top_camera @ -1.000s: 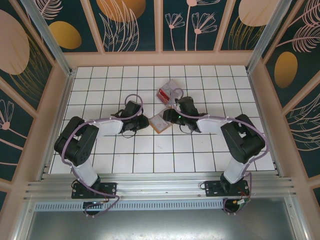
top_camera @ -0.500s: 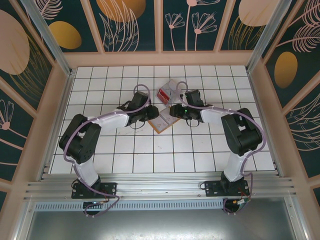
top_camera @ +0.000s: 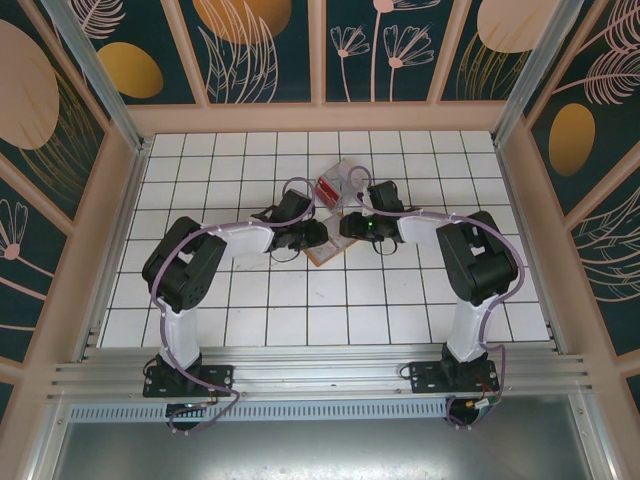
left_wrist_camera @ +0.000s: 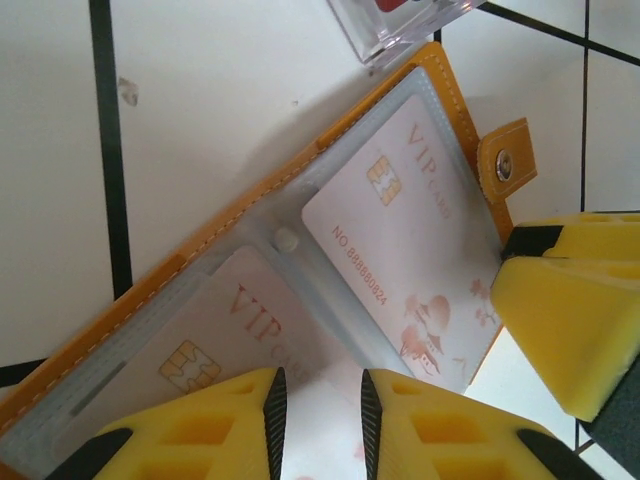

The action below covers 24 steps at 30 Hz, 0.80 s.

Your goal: Put the credit cards into the card holder

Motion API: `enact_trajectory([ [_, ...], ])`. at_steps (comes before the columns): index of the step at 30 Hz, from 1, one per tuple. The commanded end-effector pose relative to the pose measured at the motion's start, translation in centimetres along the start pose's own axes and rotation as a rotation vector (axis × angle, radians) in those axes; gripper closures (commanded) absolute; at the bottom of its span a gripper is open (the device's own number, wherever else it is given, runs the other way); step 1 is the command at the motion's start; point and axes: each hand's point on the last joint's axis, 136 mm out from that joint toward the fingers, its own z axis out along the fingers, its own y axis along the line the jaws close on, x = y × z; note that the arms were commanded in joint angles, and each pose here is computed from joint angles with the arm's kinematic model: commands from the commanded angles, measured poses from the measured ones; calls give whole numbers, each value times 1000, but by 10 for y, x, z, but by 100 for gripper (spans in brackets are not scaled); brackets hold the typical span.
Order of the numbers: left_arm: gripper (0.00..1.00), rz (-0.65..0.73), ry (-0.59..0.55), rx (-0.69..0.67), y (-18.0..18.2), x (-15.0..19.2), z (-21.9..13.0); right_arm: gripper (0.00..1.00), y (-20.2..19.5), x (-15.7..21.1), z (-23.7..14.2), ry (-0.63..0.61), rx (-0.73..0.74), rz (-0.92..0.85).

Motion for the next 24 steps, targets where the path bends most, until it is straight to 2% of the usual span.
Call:
enact_trajectory([
  [1, 70, -11, 19, -6, 3, 1, 9, 55, -9, -1, 2, 9, 42, -14],
  [18, 70, -8, 28, -15, 5, 3, 12, 54, -14, -2, -1, -39, 212, -93],
  [24, 70, -8, 28, -17, 6, 3, 12, 53, -5, -12, -14, -104, 185, -81],
])
